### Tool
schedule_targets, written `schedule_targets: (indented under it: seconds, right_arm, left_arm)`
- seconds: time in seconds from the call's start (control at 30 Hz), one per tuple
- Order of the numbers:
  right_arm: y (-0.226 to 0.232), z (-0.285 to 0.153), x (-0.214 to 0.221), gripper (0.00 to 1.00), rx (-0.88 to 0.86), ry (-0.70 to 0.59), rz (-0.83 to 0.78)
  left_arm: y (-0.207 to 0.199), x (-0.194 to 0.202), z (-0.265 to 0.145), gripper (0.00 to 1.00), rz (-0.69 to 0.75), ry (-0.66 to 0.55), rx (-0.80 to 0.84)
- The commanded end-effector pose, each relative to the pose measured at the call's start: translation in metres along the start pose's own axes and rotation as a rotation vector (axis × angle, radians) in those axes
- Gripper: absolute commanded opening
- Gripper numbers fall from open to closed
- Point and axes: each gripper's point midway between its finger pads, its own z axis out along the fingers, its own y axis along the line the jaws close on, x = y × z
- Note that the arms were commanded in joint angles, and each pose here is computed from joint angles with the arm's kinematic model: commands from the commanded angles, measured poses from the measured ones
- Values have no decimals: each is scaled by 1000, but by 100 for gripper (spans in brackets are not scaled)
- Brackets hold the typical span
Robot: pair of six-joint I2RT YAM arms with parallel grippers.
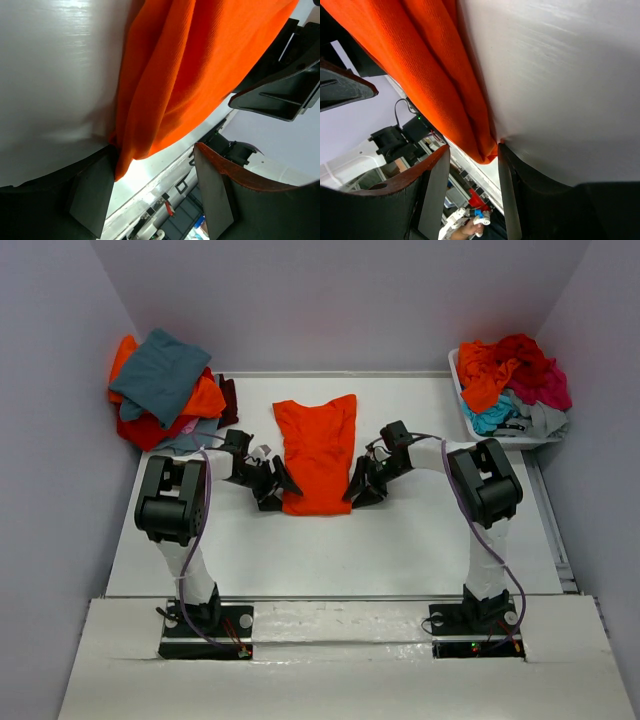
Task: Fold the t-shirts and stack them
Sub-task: Grab one side of the 2/3 rectangular tshirt with both arms
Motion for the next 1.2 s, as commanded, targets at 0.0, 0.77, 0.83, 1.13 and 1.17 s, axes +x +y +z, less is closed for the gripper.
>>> schedule_targets:
  seconds: [0.0, 0.77, 0.83, 1.13, 1.17]
  right_arm:
    - [-9, 11, -8, 49, 14, -30, -13]
    - [-9, 31, 11, 48, -13, 14, 11]
    - [-11, 30, 14, 48, -8, 14, 15]
    - [-9, 20, 24, 43, 6, 3, 21]
    - [-7, 18, 25, 42, 8, -2, 16]
  left_arm:
    - [43, -13, 17, 75, 4, -51, -140]
    - [56, 19, 25, 60, -32, -15, -132]
    - [58, 21, 25, 52, -32, -16, -135]
    - [62, 30, 20, 15, -25, -18, -146]
    - [61, 31, 19, 13, -23, -19, -145]
